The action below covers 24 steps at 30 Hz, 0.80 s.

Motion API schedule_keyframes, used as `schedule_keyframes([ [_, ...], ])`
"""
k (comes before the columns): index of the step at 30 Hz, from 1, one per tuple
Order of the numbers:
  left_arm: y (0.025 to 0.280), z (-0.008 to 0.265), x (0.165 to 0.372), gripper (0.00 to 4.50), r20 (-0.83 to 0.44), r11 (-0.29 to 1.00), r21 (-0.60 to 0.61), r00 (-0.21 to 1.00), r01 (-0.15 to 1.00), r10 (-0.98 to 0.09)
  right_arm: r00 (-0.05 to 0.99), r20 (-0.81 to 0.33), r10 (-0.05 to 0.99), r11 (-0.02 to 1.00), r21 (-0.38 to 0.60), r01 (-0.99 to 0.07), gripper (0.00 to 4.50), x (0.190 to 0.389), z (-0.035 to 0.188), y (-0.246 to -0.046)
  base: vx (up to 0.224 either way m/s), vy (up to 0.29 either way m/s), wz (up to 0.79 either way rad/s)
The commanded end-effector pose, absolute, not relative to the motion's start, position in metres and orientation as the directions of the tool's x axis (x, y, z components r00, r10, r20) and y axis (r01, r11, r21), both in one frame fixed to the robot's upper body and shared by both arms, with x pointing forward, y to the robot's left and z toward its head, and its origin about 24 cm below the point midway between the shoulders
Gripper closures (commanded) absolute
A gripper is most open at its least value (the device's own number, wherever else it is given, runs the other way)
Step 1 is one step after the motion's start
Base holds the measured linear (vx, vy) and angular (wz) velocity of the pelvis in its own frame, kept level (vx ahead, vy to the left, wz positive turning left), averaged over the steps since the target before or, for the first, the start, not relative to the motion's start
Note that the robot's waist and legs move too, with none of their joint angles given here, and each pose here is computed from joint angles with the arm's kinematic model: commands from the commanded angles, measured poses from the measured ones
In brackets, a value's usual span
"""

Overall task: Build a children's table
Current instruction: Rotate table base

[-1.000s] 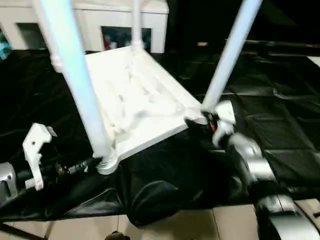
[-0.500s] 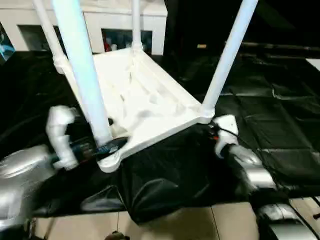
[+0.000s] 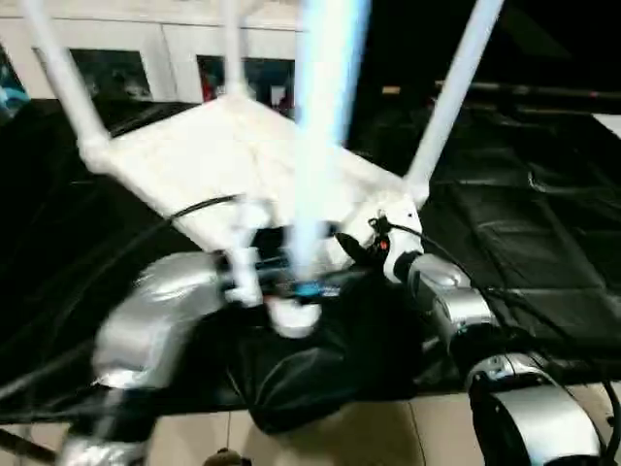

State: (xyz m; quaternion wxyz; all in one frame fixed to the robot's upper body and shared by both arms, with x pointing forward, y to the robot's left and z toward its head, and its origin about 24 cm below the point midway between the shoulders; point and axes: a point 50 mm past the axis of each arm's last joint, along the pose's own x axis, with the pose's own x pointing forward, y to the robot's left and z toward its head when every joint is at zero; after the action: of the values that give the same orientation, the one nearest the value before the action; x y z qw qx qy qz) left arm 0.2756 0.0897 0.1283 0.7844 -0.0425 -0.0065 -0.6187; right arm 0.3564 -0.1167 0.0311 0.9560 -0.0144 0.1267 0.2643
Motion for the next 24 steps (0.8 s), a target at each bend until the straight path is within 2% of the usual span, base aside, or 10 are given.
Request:
schedule_keyframes([
  [1, 0.072, 0.132, 0.275, 0.03, 0.069, 0.174, -0.02, 0.175, 0.985, -0.982, 0.854, -0.192, 0.484, 0.873, 0.038, -0.486, 0.68, 0.361, 0.04, -0.119, 0.0, 0.0, 0.0],
  [2, 0.064, 0.133, 0.278, 0.03, 0.074, 0.167, -0.009, 0.167, 0.986, -0.983, 0.888, -0.114, 0.445, 0.895, 0.079, -0.439, 0.68, 0.366, 0.05, -0.125, 0.0, 0.0, 0.0],
  [3, 0.064, 0.133, 0.278, 0.03, 0.074, 0.167, -0.009, 0.167, 0.986, -0.983, 0.888, -0.114, 0.445, 0.895, 0.079, -0.439, 0.68, 0.366, 0.05, -0.125, 0.0, 0.0, 0.0],
  [4, 0.062, 0.133, 0.28, 0.03, 0.074, 0.171, -0.003, 0.171, 0.985, -0.983, 0.916, -0.084, 0.393, 0.919, 0.077, -0.387, 0.68, 0.369, 0.056, -0.133, 0.0, 0.0, 0.0],
  [6, 0.063, 0.133, 0.282, 0.03, 0.073, 0.174, -0.001, 0.173, 0.985, -0.982, 0.958, -0.119, 0.259, 0.966, 0.042, -0.256, 0.68, 0.372, 0.055, -0.157, 0.0, 0.0, 0.0],
  [8, 0.064, 0.132, 0.282, 0.03, 0.067, 0.167, -0.001, 0.167, 0.986, -0.984, 0.964, -0.169, 0.207, 0.978, 0.0, -0.21, 0.68, 0.371, 0.049, -0.167, 0.0, 0.0, 0.0],
  [12, 0.067, 0.129, 0.279, 0.03, 0.052, 0.146, -0.005, 0.146, 0.989, -0.988, 0.942, -0.28, 0.187, 0.975, -0.068, -0.213, 0.68, 0.366, 0.034, -0.175, 0.0, 0.0, 0.0],
  [16, 0.066, 0.129, 0.277, 0.03, 0.053, 0.133, -0.001, 0.133, 0.991, -0.99, 0.891, -0.341, 0.3, 0.945, -0.021, -0.327, 0.68, 0.362, 0.023, -0.158, 0.0, 0.0, 0.0],
  [18, 0.063, 0.129, 0.276, 0.03, 0.059, 0.113, -0.004, 0.113, 0.994, -0.992, 0.853, -0.332, 0.402, 0.909, 0.035, -0.415, 0.68, 0.36, 0.022, -0.141, 0.0, 0.0, 0.0],
  [24, 0.052, 0.13, 0.271, 0.03, 0.067, 0.06, -0.004, 0.06, 0.998, -0.996, 0.765, -0.313, 0.562, 0.819, 0.083, -0.568, 0.68, 0.357, 0.024, -0.117, 0.0, 0.0, 0.0],
])
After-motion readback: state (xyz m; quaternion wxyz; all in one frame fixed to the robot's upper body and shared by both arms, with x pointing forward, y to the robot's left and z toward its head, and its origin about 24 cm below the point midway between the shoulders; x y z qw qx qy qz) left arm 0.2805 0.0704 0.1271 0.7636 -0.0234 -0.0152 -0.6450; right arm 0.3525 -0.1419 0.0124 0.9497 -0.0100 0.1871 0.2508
